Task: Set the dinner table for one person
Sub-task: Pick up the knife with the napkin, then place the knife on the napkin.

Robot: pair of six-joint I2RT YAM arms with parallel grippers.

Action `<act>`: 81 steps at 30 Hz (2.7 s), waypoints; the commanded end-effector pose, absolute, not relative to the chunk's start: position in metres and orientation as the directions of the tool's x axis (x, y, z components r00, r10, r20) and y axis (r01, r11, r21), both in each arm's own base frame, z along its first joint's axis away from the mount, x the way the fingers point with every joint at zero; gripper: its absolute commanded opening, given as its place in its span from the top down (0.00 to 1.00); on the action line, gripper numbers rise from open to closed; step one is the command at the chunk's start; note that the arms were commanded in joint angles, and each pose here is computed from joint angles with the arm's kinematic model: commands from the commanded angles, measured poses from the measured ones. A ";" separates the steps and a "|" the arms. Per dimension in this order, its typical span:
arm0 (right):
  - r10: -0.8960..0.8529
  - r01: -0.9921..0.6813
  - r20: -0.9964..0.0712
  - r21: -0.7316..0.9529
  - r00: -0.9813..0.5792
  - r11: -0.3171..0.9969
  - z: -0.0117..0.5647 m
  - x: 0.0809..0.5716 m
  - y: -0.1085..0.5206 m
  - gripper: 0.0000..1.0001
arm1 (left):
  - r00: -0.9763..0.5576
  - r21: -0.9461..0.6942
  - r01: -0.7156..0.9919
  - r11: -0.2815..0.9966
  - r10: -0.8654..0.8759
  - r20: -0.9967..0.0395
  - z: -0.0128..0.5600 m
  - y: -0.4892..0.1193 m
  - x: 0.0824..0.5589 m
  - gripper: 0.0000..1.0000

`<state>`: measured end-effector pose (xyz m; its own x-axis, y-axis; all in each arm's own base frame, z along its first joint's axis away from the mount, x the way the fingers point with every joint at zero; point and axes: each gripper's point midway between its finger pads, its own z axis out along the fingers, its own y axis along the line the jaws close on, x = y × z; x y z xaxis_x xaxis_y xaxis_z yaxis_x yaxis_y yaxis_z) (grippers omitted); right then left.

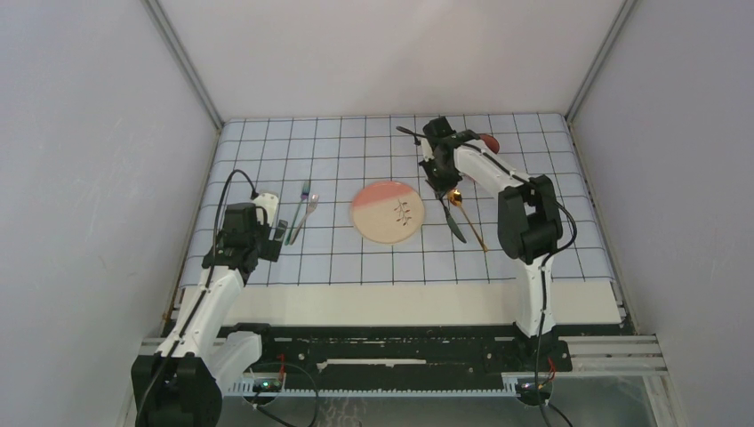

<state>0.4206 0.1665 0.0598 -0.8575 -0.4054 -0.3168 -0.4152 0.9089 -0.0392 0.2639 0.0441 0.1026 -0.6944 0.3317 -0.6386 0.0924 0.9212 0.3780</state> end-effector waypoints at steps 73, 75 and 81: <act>-0.944 -0.979 -0.268 -0.116 0.193 -0.168 0.051 0.383 0.275 1.00 | -0.690 0.413 0.072 0.908 0.344 -0.637 0.108 0.052 0.264 0.00; -0.943 -0.979 -0.269 -0.105 0.197 -0.174 0.048 0.384 0.281 1.00 | -0.687 0.411 0.071 0.909 0.344 -0.641 0.109 0.052 0.264 0.00; -0.940 -0.976 -0.268 -0.105 0.211 -0.189 0.045 0.383 0.292 1.00 | -0.685 0.417 0.073 0.906 0.350 -0.639 0.111 0.052 0.264 0.00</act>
<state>0.3813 0.2757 0.0325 0.1715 -0.9550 -0.2421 -0.9847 -0.1589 -0.0709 0.2629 0.0481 0.1034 -0.6999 0.3319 -0.6325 0.0786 0.9159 0.3936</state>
